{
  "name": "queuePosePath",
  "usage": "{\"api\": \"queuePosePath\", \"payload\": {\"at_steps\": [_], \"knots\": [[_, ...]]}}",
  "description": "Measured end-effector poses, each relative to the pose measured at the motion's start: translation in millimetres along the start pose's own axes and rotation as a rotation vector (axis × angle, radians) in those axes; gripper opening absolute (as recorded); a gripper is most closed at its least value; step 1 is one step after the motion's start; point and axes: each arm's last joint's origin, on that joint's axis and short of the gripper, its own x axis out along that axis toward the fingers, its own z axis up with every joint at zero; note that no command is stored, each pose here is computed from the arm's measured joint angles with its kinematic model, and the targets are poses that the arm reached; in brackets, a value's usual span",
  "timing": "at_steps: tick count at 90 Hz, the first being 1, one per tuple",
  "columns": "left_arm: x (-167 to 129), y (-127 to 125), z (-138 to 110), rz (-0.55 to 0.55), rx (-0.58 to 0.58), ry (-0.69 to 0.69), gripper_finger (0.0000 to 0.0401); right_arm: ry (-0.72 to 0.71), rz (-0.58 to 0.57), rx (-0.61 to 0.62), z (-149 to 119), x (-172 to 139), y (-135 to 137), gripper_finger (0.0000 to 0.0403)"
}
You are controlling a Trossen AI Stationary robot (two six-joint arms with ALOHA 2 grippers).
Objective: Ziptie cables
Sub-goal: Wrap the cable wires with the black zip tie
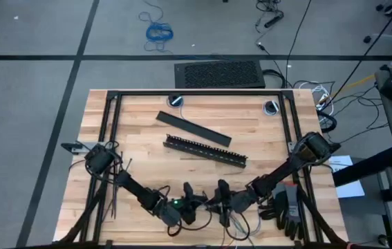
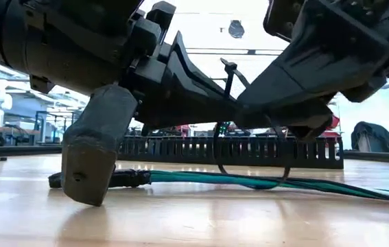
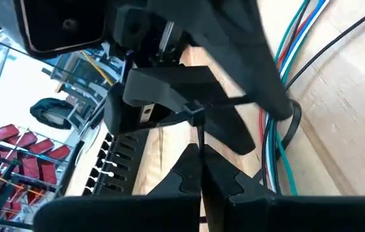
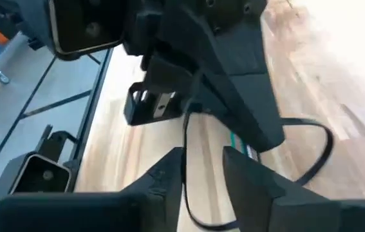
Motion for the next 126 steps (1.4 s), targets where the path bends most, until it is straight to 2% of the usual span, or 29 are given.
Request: {"api": "queuePosePath", "payload": {"at_steps": [23,30,39,47,74,94,126], "knots": [[0,0,0,0.000,0.000,0.001,0.0000,0.036,0.040,0.019,-2,0,1,0.0106],[0,0,0,0.000,-0.001,0.001,0.0000,0.040,0.037,0.035,-1,0,0,0.0080],[0,0,0,0.000,-0.001,0.001,0.0000,0.037,0.031,0.027,1,1,-2,0.0020],[0,0,0,-0.003,0.000,0.000,0.0000,0.020,0.035,0.032,3,2,-3,0.0005],[2,1,-1,-0.031,0.002,-0.010,0.0000,-0.067,0.082,0.039,14,3,0,0.0001],[2,0,-2,-0.058,0.010,-0.014,0.0000,-0.099,0.035,0.051,17,4,-6,0.0000],[2,-1,-2,-0.051,0.012,-0.006,0.0000,-0.029,0.000,0.092,7,2,-4,0.0000]]}}
